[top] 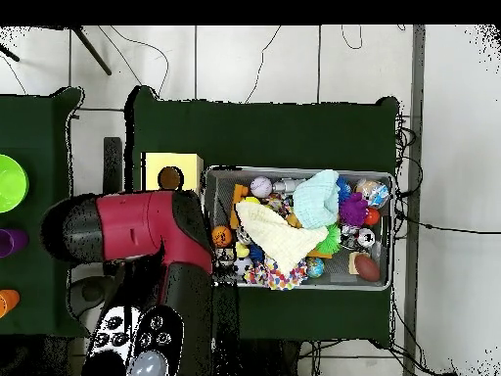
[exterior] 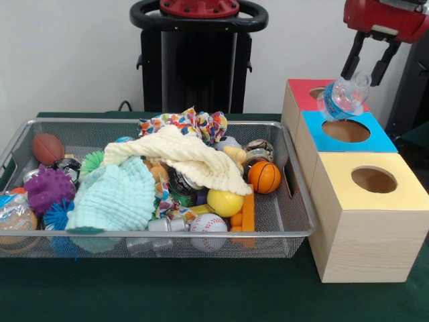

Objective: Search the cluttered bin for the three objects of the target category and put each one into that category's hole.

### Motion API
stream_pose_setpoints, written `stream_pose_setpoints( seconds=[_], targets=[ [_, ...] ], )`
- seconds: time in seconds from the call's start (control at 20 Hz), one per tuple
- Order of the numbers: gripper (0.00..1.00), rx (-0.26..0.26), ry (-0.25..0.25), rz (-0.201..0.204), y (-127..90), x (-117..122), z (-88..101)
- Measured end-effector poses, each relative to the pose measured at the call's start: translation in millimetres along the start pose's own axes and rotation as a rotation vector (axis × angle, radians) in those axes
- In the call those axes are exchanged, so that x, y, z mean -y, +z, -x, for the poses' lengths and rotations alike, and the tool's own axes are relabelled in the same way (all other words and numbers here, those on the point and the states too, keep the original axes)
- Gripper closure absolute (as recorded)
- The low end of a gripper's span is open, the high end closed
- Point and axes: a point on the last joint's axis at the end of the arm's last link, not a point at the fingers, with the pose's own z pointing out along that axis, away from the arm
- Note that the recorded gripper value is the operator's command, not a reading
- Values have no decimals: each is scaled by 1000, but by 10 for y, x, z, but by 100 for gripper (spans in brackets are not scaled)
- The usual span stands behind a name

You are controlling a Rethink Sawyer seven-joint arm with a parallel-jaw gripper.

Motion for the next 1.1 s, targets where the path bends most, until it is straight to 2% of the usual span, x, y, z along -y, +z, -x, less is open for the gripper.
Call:
stream_pose_setpoints(
  seconds=[1.1],
  targets=[
    [100,-19,5,-6,97,-79,-48]
  ],
)
